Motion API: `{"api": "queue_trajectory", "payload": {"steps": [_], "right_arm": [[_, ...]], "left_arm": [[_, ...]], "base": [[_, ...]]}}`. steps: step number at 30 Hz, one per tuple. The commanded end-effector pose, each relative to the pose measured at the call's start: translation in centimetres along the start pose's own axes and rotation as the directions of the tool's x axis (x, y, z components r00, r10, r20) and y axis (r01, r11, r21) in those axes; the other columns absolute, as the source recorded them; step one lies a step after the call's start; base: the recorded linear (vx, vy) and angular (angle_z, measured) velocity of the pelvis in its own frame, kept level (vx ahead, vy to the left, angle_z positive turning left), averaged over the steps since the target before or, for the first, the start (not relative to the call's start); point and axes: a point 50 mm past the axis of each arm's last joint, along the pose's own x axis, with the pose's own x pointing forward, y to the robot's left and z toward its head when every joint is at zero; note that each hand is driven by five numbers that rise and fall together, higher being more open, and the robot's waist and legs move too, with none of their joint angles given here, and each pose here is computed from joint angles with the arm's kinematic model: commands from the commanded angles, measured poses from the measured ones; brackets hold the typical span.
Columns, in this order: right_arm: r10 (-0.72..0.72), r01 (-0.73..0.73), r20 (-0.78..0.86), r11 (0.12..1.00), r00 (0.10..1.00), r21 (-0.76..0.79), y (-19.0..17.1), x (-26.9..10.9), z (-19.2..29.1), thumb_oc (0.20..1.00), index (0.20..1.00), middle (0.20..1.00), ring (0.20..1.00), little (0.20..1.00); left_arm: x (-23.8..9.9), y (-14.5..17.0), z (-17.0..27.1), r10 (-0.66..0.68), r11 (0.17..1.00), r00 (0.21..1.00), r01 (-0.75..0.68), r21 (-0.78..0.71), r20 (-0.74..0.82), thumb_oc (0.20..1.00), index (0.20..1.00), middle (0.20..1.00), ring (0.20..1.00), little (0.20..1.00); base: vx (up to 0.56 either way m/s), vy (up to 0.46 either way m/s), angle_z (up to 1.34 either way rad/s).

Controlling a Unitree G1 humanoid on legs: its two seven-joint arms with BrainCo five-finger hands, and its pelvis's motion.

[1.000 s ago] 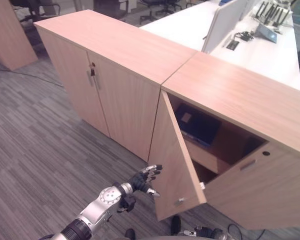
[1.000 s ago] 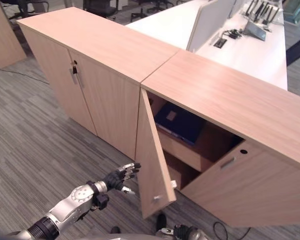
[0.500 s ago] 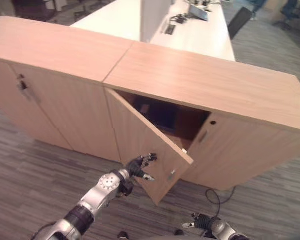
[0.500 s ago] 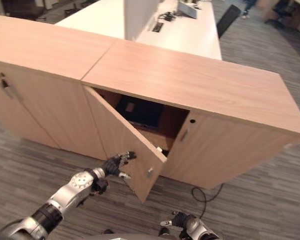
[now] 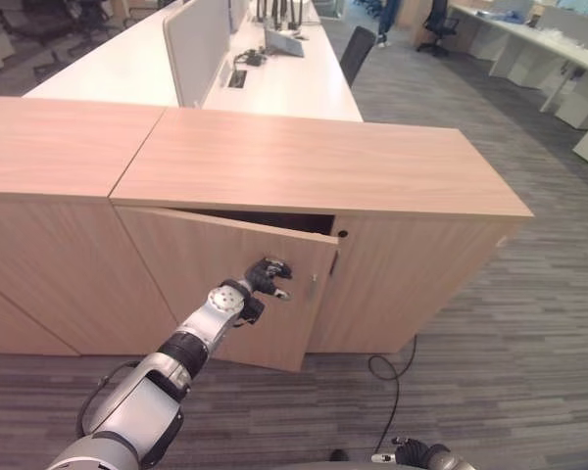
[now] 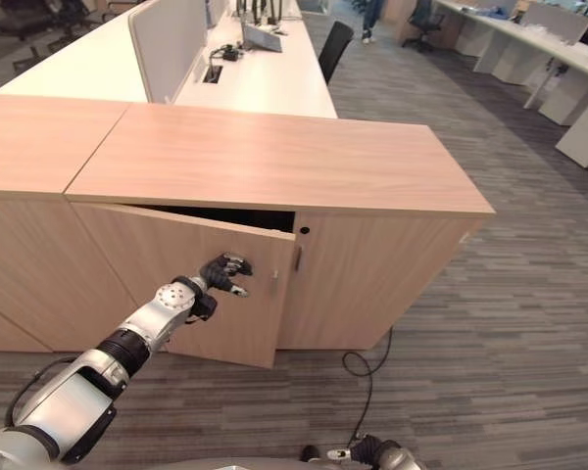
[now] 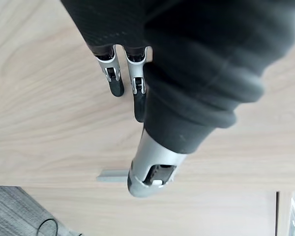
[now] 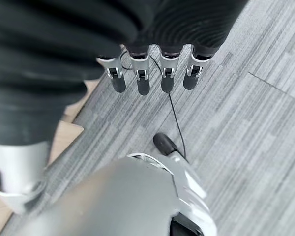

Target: Put the empty folder in the office cabinet

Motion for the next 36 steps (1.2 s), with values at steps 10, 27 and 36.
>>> {"api": "queue_trajectory", "payload": {"steps": [10,27,36], "right_arm": [[-0.116,0.117,-0.026,0.991,0.993,0.063,-3.8,-0.4,-0.6,1.000,1.000,1.000,1.000,1.000],[-0.056,0.061,-0.044,0.991,0.997,0.117,-1.4,-0.4,-2.5,1.000,1.000,1.000,1.000,1.000],[-0.055,0.061,-0.048,0.990,0.997,0.126,-1.4,-0.3,-2.1,1.000,1.000,1.000,1.000,1.000]], "left_arm": [[-0.8,11.4,8.3,0.447,0.861,0.877,-0.370,-0.347,0.174,1.000,1.000,1.000,1.000,1.000],[-6.3,17.9,0.5,0.723,0.565,0.690,-0.617,-0.548,-0.032,1.000,1.000,1.000,1.000,1.000],[-8.9,10.2,-12.0,0.567,0.457,0.783,-0.557,-0.693,-0.255,1.000,1.000,1.000,1.000,1.000]], "base": [[-0.03,-0.066,-0.25],[0.02,0.093,-0.16],[0.01,0.025,-0.02]]}}
